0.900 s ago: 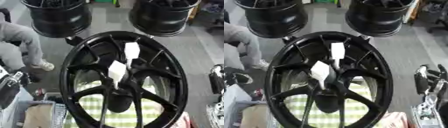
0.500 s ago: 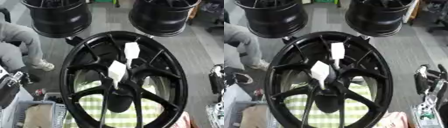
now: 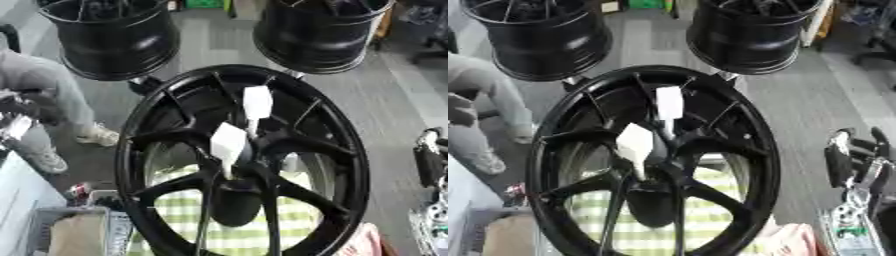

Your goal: Pull the pin out of the wheel hub.

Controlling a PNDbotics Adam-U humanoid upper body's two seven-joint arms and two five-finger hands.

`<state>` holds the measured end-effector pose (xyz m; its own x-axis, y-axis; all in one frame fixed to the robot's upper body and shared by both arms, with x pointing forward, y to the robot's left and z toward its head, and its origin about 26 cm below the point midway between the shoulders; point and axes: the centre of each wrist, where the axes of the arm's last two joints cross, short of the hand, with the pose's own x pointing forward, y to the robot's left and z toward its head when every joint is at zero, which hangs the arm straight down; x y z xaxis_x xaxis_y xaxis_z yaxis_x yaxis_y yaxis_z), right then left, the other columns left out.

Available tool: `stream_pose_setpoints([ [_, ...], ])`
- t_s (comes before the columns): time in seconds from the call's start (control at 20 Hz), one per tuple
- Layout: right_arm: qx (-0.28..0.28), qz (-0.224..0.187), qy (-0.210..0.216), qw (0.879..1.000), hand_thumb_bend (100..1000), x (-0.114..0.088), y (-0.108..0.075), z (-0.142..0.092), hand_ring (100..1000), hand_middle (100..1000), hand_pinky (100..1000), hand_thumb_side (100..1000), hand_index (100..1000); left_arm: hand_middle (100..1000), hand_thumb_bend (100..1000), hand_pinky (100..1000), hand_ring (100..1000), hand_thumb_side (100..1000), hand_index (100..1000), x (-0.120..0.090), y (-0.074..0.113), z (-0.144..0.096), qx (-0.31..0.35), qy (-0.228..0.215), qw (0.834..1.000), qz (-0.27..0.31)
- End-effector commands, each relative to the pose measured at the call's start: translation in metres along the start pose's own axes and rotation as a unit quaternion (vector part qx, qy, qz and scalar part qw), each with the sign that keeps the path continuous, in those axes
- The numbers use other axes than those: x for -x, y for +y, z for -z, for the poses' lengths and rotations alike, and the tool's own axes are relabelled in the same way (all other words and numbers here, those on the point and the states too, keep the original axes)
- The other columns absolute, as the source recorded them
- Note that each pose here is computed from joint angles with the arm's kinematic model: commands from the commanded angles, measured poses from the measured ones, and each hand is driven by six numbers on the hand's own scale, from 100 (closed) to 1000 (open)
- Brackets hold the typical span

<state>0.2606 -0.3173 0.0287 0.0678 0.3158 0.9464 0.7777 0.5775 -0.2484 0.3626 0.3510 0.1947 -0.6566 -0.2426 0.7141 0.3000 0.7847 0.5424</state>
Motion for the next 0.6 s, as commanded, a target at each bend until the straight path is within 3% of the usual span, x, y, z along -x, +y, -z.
stream_pose_setpoints([
  [0.05, 0.005, -0.010, -0.019, 1.000, 100, -0.003, -0.006, 0.007, 603, 638, 575, 557, 905, 684, 100, 716, 668, 290, 734, -0.025, 0.041, 0.020, 0.032, -0.070, 0.995, 0.071],
  [0.2, 0.002, -0.014, -0.021, 1.000, 100, -0.003, -0.007, 0.008, 603, 638, 575, 557, 905, 691, 100, 720, 673, 256, 754, -0.044, 0.062, 0.050, 0.087, -0.137, 0.978, 0.128],
  [0.35, 0.001, -0.019, -0.023, 1.000, 100, -0.002, -0.008, 0.009, 602, 638, 575, 556, 905, 699, 100, 726, 680, 244, 772, -0.059, 0.067, 0.083, 0.156, -0.198, 0.949, 0.188],
  [0.6, -0.001, -0.029, -0.025, 0.999, 100, 0.000, -0.012, 0.009, 602, 638, 575, 554, 905, 712, 100, 737, 694, 254, 796, -0.064, 0.041, 0.138, 0.280, -0.278, 0.878, 0.272],
])
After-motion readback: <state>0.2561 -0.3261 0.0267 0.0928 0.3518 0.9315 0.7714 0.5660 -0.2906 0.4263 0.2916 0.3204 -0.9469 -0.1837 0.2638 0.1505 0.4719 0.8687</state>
